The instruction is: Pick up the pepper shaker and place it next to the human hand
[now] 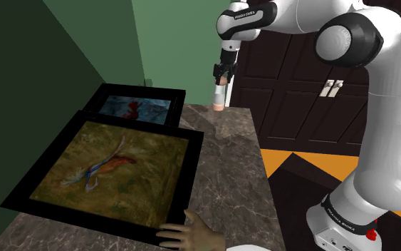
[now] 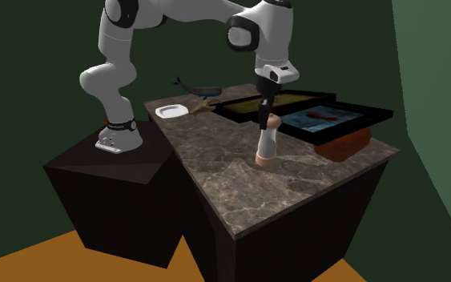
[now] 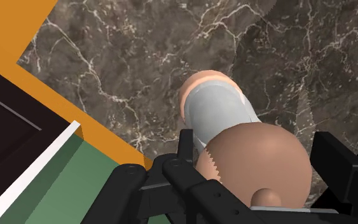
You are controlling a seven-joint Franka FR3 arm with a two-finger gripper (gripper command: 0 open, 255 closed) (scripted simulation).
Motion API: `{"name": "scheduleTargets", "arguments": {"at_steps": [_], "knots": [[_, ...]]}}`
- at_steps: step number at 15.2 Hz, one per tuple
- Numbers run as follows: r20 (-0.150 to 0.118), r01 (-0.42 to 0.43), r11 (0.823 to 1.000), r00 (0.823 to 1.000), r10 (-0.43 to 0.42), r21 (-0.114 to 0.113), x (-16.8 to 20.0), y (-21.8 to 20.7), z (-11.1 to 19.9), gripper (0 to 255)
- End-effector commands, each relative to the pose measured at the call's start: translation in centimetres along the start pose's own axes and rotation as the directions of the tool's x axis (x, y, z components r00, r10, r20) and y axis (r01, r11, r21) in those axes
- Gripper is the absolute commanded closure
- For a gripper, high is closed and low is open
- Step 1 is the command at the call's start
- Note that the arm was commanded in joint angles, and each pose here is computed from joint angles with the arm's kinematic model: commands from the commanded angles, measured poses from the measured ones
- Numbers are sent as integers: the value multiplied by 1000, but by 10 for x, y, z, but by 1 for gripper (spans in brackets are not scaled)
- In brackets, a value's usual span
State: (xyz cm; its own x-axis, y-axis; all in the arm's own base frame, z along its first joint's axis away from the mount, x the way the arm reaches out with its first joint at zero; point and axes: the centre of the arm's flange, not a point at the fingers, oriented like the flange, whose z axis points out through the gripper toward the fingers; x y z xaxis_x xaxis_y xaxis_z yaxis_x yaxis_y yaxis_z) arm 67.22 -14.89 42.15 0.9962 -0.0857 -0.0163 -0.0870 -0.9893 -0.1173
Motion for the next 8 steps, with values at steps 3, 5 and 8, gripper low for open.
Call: {"name": "scheduleTargets", "arguments": {"at_steps": [3,5,8], "knots": [[0,0,1000,1000,0,0,-2,-3,-22,255],[0,0,1000,1000,0,0,-2,-4,-33,255],[0,0,1000,1000,0,0,-2,-6,-48,255]]}}
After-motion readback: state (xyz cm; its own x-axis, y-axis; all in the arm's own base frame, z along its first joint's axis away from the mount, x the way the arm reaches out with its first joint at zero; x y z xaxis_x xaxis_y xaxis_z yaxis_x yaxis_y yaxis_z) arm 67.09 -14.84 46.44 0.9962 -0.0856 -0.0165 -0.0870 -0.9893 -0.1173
